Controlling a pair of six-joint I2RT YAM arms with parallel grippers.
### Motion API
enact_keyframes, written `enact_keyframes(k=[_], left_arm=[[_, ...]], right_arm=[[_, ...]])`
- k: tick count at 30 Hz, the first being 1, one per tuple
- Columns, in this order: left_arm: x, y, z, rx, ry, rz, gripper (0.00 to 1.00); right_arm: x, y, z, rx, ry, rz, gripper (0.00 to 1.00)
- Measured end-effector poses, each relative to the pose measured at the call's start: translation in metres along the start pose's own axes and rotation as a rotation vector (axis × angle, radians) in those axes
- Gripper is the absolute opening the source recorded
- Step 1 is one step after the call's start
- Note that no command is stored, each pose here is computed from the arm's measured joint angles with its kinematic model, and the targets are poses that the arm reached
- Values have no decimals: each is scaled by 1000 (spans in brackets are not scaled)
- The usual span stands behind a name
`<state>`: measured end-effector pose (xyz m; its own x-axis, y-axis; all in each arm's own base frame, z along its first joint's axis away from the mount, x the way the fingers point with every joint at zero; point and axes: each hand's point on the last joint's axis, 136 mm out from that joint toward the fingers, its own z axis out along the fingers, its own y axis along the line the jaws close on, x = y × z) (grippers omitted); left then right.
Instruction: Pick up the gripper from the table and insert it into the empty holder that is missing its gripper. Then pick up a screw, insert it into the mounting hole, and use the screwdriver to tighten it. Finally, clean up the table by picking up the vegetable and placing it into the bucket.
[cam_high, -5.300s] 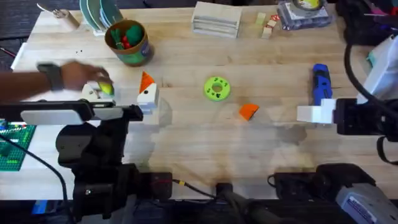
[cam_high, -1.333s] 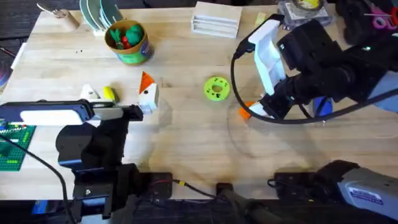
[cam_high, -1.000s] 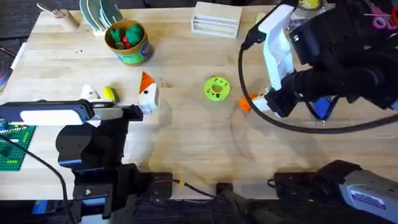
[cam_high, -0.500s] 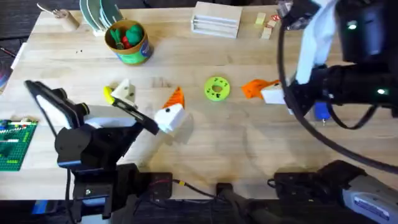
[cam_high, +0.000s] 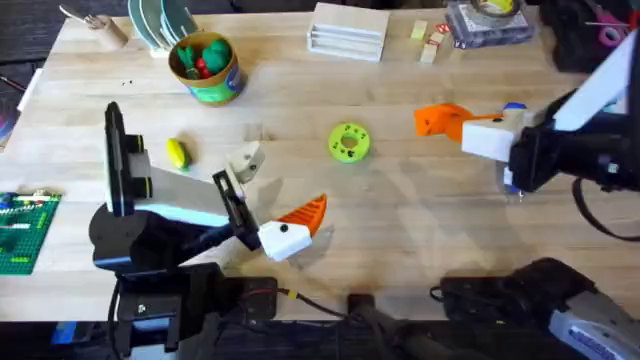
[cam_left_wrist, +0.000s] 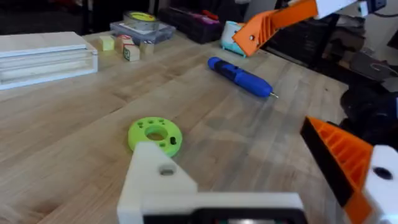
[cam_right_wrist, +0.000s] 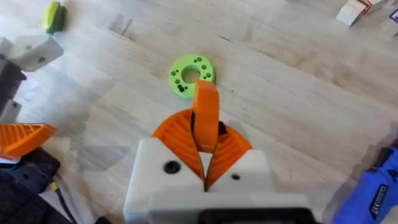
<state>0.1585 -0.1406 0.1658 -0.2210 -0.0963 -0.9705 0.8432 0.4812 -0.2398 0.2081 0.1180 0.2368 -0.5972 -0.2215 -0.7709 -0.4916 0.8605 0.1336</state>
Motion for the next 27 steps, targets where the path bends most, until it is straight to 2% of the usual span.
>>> enact_keyframes(k=[9, 18, 27], left_arm=[[11, -12, -1, 72, 35, 7, 995], [14, -21, 0, 126, 39, 109, 995], [17, -39, 6, 210, 52, 167, 995]], right_arm=[[0, 20, -4, -113, -3, 75, 10], [-2, 44, -8, -257, 4, 136, 10], [0, 59, -13, -345, 26, 191, 9]])
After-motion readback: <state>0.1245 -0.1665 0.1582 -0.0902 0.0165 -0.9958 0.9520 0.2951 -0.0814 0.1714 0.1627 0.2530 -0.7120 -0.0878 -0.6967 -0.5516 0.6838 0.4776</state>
